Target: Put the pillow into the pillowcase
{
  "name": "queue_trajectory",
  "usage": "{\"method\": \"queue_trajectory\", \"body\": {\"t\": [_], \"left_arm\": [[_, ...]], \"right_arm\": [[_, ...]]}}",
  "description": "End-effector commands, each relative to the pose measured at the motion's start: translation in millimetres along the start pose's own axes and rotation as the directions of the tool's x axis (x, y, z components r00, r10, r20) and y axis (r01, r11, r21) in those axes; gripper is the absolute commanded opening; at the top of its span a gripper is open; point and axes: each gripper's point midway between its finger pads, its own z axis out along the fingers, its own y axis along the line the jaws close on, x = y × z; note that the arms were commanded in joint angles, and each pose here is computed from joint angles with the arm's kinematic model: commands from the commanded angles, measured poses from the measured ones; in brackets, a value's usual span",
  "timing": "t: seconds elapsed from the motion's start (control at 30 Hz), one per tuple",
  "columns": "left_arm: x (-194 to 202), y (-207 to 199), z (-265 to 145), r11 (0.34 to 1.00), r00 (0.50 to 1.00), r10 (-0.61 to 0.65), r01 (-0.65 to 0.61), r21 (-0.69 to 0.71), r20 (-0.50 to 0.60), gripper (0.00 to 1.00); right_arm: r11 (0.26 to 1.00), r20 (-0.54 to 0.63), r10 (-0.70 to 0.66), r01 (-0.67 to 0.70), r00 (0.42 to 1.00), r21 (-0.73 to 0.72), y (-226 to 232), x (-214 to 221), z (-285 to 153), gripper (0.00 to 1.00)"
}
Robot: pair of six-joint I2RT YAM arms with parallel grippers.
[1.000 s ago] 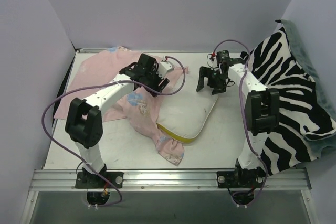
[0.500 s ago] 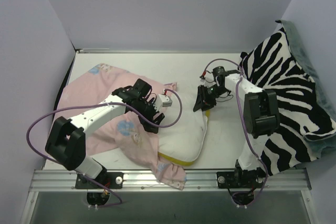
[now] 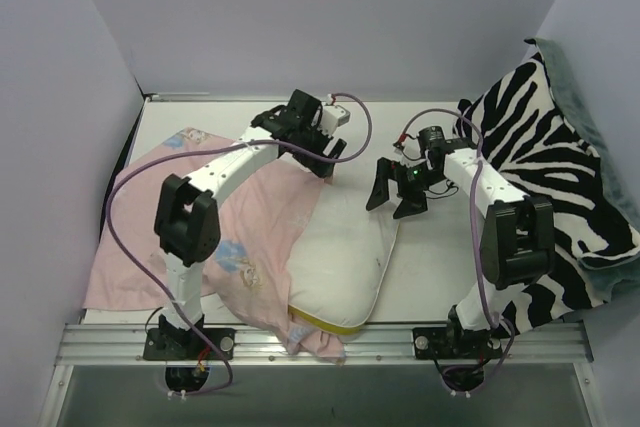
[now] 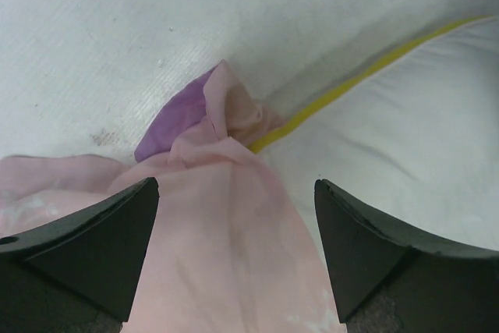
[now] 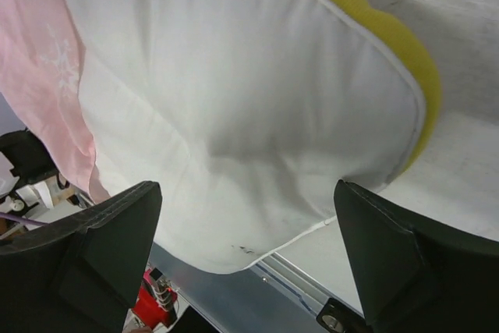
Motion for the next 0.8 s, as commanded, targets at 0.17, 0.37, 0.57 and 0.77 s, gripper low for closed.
{"method": "queue_trajectory", "body": {"t": [0.17, 0.37, 0.57, 0.77], "left_arm": [[39.6, 27.8, 64.5, 0.993, 0.982, -0.076, 0.058, -0.105, -0.173, 0.87], [36.7, 18.0, 77.7, 0.992, 0.978, -0.126, 0.125, -0.015, -0.169, 0.53], [-16.5, -63.3, 46.7, 0.873, 0.958, -0.281, 0.281, 0.399, -0.058, 0.35], [-41.6, -87.3, 38.4, 0.836, 0.946, -0.325, 0.291, 0.466, -0.008, 0.0]], "right_arm": [[0.99, -0.069, 0.133, -0.129, 0.989, 0.056, -23.0, 13.9, 20.8, 0.96], [0.981, -0.095, 0.179, -0.185, 0.979, -0.058, -9.2, 6.8, 35.5, 0.44], [0.974, -0.098, 0.136, -0.151, 0.986, -0.17, 25.9, -8.5, 37.5, 0.0], [0.973, -0.065, 0.067, -0.08, 0.996, -0.215, 44.2, -10.9, 29.9, 0.0]]}}
